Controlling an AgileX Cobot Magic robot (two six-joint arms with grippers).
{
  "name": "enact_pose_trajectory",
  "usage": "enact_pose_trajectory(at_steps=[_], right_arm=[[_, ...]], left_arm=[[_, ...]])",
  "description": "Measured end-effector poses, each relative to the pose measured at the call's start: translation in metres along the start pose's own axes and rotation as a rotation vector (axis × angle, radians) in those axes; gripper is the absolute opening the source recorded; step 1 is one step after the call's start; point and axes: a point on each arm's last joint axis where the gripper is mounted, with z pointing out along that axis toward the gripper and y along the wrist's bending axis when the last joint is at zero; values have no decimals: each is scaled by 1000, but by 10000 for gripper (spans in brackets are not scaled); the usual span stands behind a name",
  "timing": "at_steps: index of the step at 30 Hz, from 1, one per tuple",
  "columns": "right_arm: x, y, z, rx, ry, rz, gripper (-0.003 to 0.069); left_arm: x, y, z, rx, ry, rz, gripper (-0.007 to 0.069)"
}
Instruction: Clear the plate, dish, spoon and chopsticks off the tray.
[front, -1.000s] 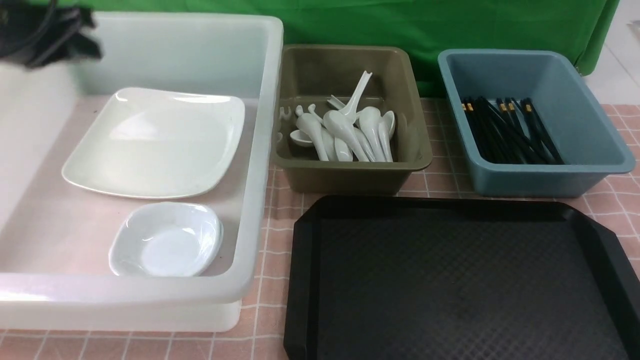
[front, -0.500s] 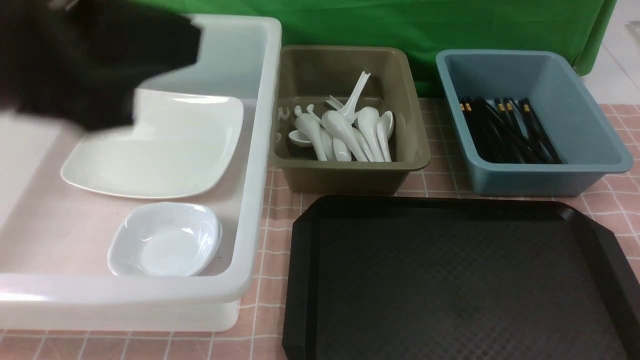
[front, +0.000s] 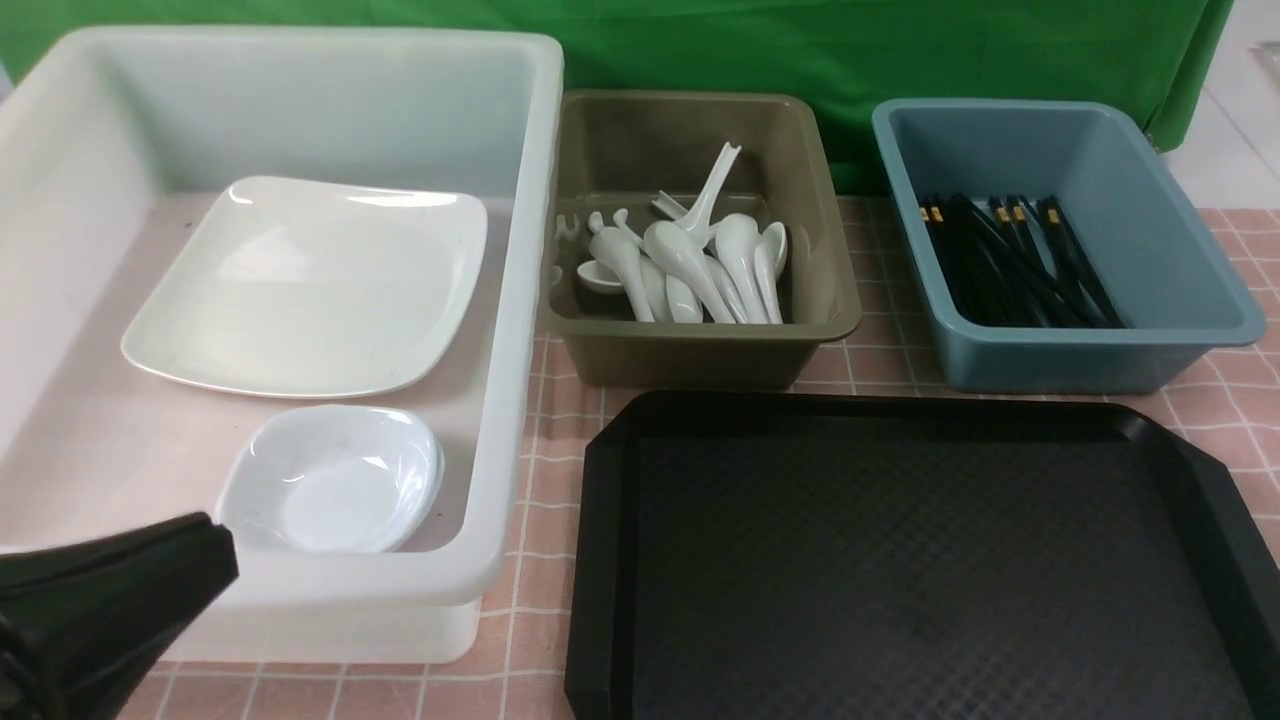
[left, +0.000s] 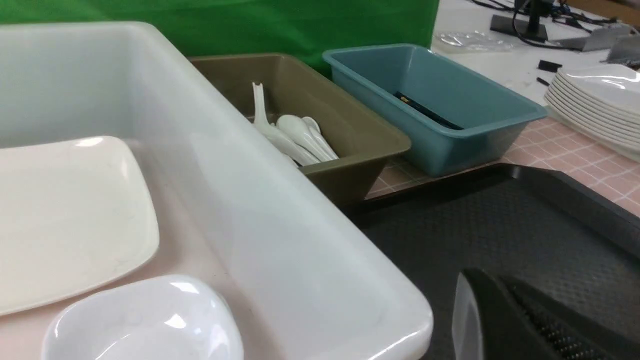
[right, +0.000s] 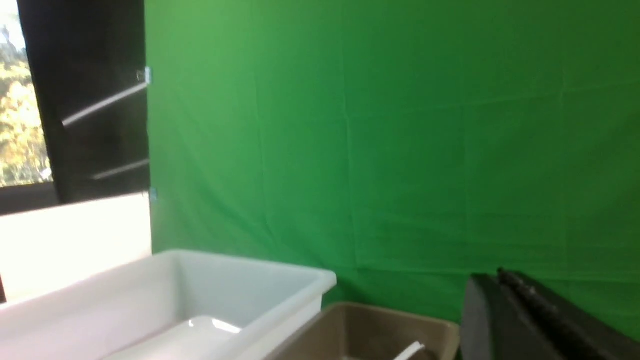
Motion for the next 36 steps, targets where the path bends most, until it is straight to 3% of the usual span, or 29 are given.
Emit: enact_pose_trajectory(at_steps=[13, 28, 32, 36], right_arm=[[-1, 0, -1, -3, -10, -2, 108], [-1, 0, -1, -3, -10, -1, 134], [-1, 0, -1, -3, -10, -1, 144], [-1, 0, -1, -3, -10, -1, 154]], left_arm=[[2, 3, 1, -22, -59, 6, -2], [7, 7, 0, -66, -84, 153, 0], [29, 18, -4, -178, -158, 187, 1], [64, 33, -10, -363, -196, 163, 1]])
